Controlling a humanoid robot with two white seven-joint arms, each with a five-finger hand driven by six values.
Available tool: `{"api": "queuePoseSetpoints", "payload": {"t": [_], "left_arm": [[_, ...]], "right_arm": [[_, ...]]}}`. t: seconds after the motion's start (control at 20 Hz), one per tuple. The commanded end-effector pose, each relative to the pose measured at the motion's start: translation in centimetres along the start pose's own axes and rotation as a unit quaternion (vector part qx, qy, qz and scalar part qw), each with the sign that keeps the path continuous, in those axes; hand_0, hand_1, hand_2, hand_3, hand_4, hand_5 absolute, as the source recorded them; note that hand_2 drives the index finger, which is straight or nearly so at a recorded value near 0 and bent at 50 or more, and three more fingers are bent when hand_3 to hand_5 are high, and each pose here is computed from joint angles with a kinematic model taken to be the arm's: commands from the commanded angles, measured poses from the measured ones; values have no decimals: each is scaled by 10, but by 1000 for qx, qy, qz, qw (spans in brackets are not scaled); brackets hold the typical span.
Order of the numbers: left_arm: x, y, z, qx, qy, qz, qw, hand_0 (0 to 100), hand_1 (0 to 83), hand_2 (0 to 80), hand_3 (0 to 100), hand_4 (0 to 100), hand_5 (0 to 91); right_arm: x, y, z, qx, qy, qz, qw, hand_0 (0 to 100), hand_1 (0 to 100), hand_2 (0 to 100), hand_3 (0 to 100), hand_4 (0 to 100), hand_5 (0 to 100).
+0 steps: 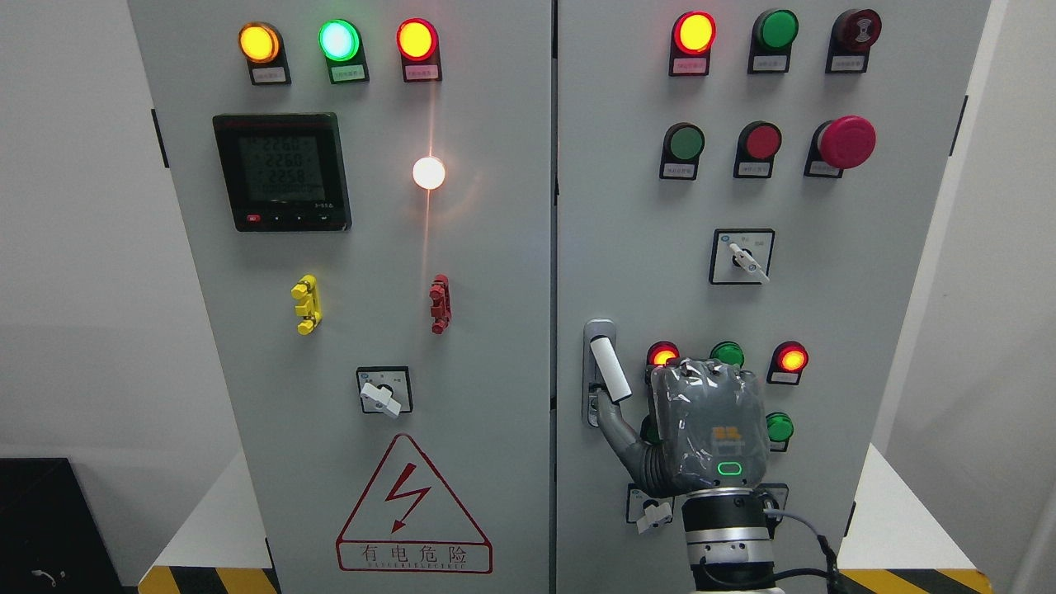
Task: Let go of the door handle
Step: 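Rotate the door handle lever with the right hand to horizontal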
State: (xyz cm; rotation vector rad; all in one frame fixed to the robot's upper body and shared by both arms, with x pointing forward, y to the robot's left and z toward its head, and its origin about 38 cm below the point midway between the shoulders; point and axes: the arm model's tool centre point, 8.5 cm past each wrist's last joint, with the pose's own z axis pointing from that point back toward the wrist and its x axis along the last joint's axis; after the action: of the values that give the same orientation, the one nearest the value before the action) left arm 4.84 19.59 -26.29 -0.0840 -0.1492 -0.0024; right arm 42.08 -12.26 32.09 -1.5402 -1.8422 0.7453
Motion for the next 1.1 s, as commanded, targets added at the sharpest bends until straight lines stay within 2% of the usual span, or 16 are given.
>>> {"api": "queuePoseSetpoints", "payload": {"t": [0.0, 1.05], "left_arm": [[0, 0, 0, 0, 0, 0, 1000, 120, 556, 0, 0, 0, 0], [0, 0, 0, 0, 1, 0, 1000, 120, 556, 0, 0, 0, 0]], "right_arm": [[-1, -2, 0, -3, 1, 0, 1000, 462, 352, 1000, 1000, 1000, 1000], [-2, -1, 1, -2, 3, 1, 1000, 453, 384, 1000, 1000, 1000, 1000]]}}
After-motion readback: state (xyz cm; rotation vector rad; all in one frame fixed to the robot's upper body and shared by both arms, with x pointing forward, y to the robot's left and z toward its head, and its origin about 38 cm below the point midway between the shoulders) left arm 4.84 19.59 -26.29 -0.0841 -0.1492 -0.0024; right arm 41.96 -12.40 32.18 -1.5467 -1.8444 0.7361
